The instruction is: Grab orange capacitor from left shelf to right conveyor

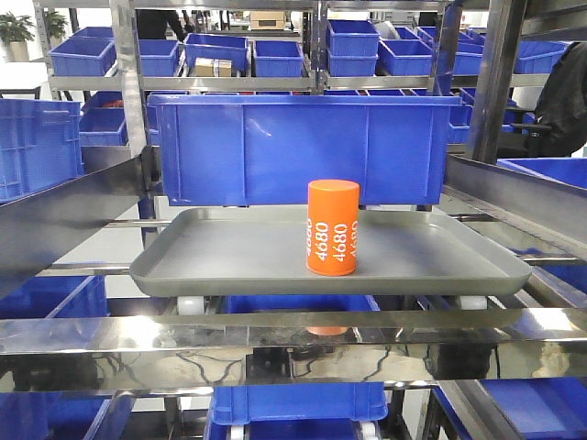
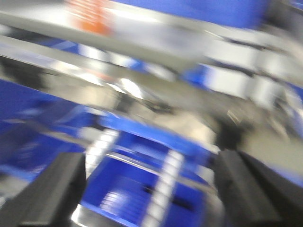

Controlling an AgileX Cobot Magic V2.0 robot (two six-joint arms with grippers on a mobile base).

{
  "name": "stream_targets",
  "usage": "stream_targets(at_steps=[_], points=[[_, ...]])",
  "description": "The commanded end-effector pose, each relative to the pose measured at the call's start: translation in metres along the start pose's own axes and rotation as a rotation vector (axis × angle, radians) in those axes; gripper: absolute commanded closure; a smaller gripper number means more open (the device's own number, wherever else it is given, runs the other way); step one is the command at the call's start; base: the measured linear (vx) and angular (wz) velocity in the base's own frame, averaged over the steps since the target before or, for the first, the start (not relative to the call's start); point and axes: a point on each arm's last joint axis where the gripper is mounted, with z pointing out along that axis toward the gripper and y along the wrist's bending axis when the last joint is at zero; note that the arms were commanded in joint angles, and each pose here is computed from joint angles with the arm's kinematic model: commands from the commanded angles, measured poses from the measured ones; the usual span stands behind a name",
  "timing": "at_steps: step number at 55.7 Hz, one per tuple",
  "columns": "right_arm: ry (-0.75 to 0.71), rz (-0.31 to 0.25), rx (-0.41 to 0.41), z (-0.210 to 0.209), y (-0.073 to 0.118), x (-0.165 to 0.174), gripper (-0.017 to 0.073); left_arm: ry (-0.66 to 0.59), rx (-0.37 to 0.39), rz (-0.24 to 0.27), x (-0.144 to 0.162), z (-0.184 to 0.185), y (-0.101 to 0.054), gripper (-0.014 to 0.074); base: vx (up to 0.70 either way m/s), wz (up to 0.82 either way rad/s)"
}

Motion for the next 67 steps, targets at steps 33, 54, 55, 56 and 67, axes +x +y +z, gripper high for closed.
stream_targets(at_steps=[33,54,55,56,67], points=[[-0.163,-0.004,-0.081,0.134,0.018,-0.125,-0.0065,-0.061,0.001,-0.009,0.003,0.0,0.0,0.06,0.0,0.0],[-0.212,0.062,-0.081,0.196,0.022,-0.121,-0.0062,-0.061,0.001,-0.009,0.003,0.0,0.0,0.06,0.0,0.0],[-0.213,0.062,-0.081,0.199,0.023,-0.12,-0.0062,-0.061,0.001,-0.009,0.003,0.0,0.0,0.06,0.0,0.0],[-0.214,0.062,-0.081,0.202,0.023,-0.12,-0.0062,-0.061,0.001,-0.009,0.003,0.0,0.0,0.06,0.0,0.0],[-0.216,0.062,-0.081,0.223,0.025,-0.115,-0.0049,-0.061,0.001,-0.009,0.003,0.0,0.0,0.06,0.0,0.0]])
